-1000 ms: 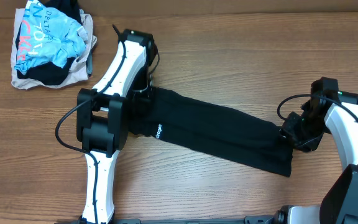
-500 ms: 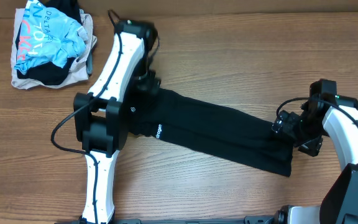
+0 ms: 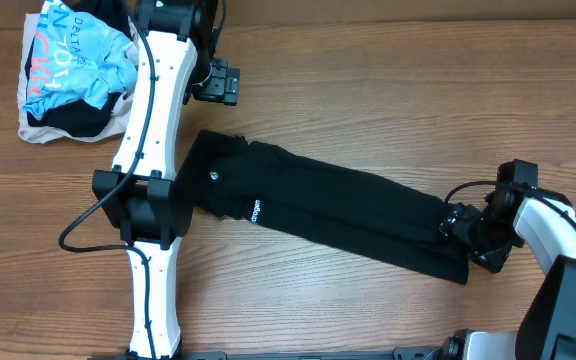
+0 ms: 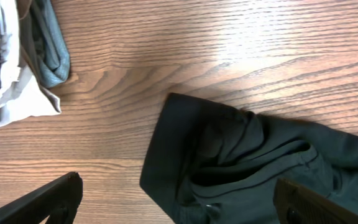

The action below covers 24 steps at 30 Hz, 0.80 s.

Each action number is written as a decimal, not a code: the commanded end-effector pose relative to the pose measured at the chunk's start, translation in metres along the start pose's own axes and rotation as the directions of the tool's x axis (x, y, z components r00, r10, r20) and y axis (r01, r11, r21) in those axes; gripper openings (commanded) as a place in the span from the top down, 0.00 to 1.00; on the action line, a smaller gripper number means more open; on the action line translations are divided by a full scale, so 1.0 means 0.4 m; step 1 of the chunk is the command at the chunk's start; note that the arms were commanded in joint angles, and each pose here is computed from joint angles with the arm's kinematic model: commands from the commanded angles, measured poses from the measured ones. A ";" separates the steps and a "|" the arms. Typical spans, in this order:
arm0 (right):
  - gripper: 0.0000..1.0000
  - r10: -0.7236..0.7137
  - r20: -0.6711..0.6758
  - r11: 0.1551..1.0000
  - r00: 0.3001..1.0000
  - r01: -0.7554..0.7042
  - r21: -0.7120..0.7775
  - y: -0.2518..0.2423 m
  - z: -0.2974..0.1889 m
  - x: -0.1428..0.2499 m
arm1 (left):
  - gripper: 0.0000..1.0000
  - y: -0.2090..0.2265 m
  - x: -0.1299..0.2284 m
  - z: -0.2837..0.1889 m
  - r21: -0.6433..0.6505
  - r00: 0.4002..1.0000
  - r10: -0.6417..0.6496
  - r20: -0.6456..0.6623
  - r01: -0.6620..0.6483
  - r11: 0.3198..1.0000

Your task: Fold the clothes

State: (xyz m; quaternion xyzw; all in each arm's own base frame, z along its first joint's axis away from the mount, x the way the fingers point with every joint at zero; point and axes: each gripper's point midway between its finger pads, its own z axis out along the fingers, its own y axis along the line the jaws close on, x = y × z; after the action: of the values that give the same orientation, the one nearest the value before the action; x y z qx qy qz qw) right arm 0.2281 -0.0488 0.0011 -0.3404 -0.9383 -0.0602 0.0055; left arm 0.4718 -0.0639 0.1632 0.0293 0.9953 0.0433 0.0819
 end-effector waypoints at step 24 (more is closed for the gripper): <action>0.96 0.196 0.144 0.974 0.970 -0.176 -0.141 -0.106 -0.163 -0.187 | 0.00 0.039 -0.045 -0.029 0.009 0.993 -0.075 0.087 0.074 0.997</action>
State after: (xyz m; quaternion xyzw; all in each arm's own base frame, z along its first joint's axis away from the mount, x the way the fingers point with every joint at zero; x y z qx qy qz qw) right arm 0.2445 -0.1277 0.0417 -0.4498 -0.8864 -0.0903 -0.0614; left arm 0.4858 -0.0561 0.1655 0.0085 0.9933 0.0395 0.1081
